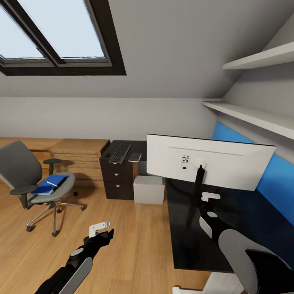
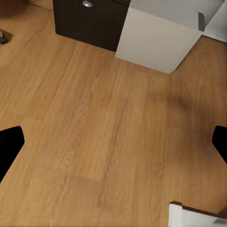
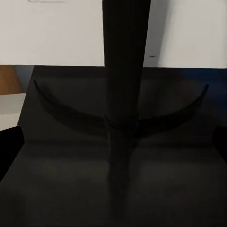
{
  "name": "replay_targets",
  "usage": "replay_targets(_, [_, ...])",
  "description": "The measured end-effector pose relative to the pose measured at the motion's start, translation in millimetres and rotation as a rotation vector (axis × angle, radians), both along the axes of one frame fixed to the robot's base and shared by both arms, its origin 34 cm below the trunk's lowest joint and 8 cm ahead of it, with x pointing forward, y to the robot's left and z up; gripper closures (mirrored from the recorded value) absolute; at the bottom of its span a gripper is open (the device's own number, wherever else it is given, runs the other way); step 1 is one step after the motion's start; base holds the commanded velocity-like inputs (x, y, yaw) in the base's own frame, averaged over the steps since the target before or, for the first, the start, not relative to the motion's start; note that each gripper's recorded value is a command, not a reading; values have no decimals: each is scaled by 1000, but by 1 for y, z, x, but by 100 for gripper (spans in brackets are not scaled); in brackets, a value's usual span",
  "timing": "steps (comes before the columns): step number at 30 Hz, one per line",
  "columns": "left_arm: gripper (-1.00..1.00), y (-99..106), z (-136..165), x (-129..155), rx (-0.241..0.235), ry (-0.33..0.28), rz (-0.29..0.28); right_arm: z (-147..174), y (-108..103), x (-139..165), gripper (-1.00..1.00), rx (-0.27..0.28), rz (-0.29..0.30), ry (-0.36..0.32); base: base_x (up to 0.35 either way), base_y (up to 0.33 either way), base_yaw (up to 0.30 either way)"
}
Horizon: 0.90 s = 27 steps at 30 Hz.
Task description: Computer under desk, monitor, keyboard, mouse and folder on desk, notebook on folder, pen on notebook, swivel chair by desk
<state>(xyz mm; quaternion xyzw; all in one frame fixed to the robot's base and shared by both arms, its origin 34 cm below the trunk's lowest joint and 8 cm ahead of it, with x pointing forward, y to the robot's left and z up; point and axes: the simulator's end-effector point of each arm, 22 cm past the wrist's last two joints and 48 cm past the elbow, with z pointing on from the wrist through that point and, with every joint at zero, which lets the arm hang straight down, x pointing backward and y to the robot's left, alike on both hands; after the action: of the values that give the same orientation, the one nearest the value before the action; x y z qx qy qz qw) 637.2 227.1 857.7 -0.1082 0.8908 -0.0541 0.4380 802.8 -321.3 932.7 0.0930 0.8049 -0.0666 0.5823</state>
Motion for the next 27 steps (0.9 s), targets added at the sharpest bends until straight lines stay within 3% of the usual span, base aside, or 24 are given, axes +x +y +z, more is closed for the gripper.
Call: replay_targets(27, [-100, 0, -1, 0, 0, 1, 0, 2, -18, -1, -100, -18, -21, -1, 107, 0, 0])
